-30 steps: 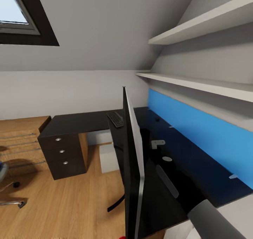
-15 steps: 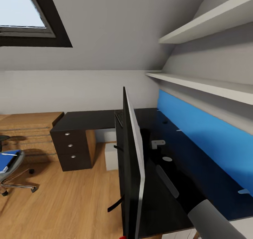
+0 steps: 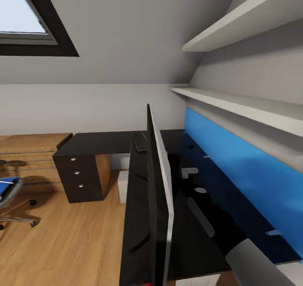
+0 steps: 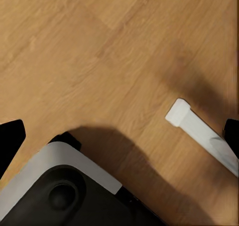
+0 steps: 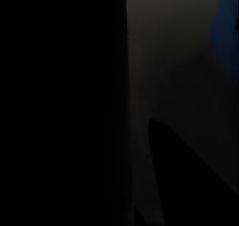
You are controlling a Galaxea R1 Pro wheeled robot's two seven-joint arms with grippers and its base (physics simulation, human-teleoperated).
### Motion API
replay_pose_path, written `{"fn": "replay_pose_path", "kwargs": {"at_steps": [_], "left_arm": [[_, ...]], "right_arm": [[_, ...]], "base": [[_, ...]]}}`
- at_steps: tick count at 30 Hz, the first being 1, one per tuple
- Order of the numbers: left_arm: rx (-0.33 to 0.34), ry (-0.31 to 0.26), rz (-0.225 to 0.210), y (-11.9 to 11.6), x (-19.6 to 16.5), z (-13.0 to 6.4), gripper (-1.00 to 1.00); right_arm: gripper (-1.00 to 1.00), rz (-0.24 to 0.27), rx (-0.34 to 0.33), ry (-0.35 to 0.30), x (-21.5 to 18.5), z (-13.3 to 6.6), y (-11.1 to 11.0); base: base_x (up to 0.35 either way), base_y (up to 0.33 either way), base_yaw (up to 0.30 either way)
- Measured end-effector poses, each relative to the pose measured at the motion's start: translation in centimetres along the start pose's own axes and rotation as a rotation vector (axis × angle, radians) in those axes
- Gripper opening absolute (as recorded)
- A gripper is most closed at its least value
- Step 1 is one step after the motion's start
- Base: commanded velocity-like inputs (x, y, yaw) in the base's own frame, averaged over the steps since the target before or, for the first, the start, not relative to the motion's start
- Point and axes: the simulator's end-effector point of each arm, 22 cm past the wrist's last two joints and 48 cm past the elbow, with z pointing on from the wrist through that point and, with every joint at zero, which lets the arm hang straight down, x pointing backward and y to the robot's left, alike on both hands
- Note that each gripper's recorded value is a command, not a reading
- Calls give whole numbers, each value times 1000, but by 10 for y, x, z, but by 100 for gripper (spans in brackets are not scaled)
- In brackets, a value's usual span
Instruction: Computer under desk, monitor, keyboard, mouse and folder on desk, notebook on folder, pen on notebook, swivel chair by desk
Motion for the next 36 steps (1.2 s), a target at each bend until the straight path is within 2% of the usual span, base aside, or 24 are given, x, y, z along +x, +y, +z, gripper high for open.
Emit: {"fn": "replay_pose_path", "kwargs": {"at_steps": [9,25,33,36], "left_arm": [[0,-1,0,0,0,0,100],[0,-2,-1,1,0,0,100],[-1,-2,-1,1,0,0,100],[-2,-2,-1,2,0,0,100]], "right_arm": [[-100,-1,0,-3,-1,0,1],[-100,2,-1,-1,0,0,2],[-100,3,2,0,0,0,1],[-100,0,7,2,1,0,-1]], "base": [[0,-337,5],[0,-339,221],[64,-330,28],[55,-86,-123]]}}
